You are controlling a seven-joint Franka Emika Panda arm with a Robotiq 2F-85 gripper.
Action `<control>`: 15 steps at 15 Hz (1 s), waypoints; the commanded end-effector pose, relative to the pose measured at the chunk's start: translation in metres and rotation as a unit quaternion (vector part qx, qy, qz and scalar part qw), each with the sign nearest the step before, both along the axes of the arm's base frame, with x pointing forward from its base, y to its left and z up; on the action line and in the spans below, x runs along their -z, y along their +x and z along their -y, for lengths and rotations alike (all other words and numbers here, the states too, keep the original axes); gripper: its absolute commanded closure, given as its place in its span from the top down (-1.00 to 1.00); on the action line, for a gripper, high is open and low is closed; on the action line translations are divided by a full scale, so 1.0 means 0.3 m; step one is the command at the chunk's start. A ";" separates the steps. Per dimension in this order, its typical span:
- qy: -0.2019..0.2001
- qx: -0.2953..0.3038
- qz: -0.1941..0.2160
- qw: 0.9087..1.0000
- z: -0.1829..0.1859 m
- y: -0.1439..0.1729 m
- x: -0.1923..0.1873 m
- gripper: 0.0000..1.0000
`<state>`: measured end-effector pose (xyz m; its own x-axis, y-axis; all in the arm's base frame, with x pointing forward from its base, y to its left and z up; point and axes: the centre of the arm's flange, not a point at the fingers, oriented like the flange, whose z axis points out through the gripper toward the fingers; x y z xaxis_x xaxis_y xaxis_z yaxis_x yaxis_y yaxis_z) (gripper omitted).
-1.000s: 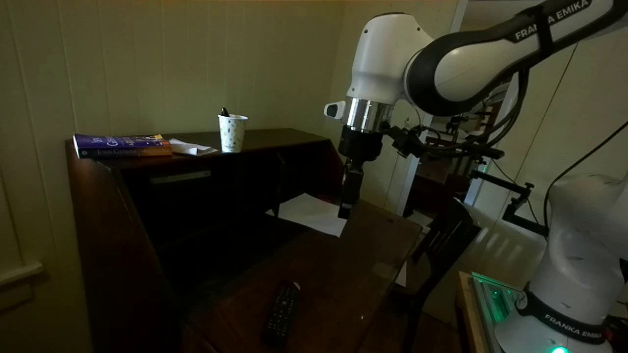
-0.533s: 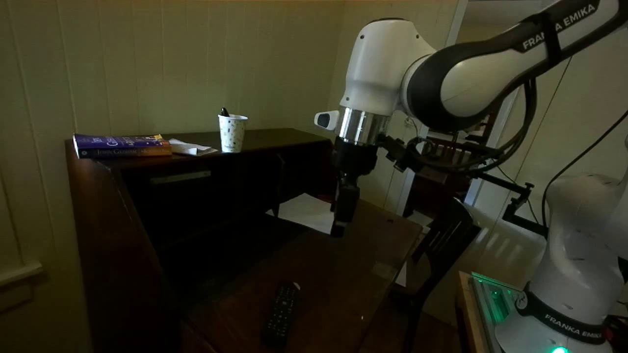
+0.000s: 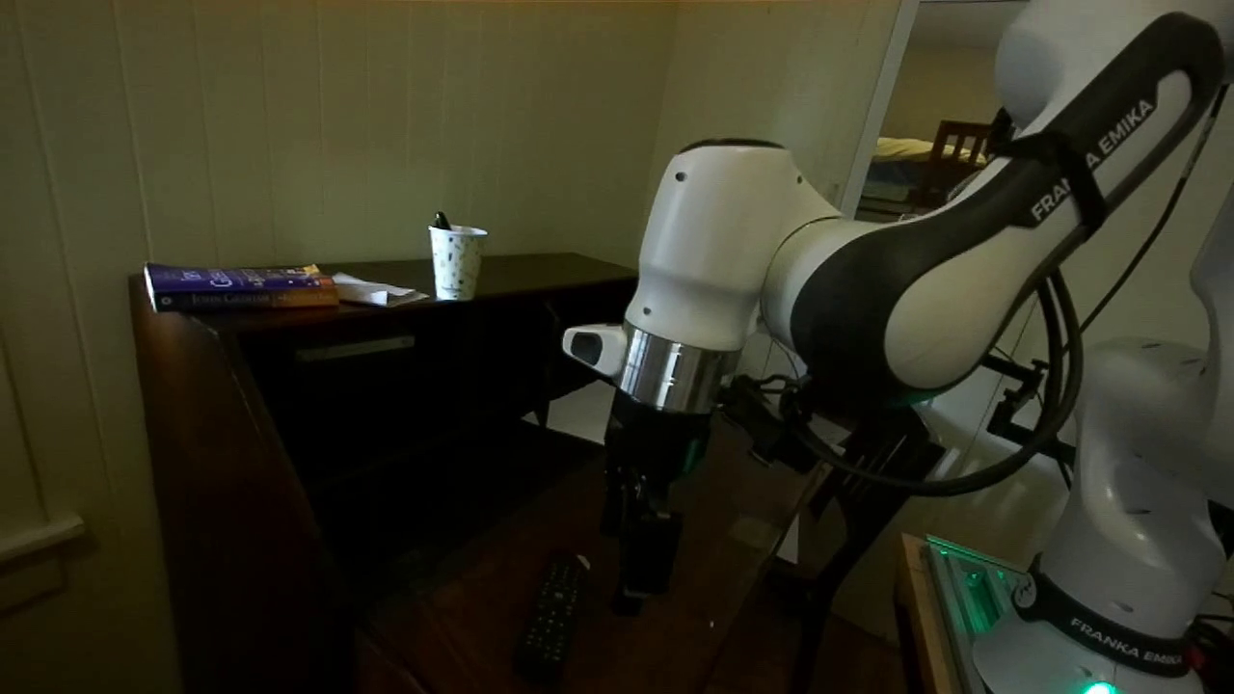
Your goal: Press a button on the remote
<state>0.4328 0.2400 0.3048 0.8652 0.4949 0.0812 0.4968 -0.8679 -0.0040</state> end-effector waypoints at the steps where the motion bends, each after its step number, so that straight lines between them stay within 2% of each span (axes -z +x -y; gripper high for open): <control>1: 0.000 0.000 -0.002 1.000 -0.001 0.005 0.010 1.00; 3: -0.015 0.001 0.011 1.000 0.005 0.028 0.024 1.00; 4: -0.007 -0.008 0.018 1.000 -0.003 0.033 0.030 1.00; 5: -0.009 -0.007 0.031 0.999 -0.010 0.042 0.045 0.50; 6: -0.006 -0.011 0.040 0.999 -0.016 0.048 0.058 0.47; 15: -0.007 -0.012 0.084 0.996 -0.036 0.080 0.199 -0.81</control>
<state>0.4513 0.2426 0.2655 0.8263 0.5285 0.1945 0.5238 -0.8481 0.0794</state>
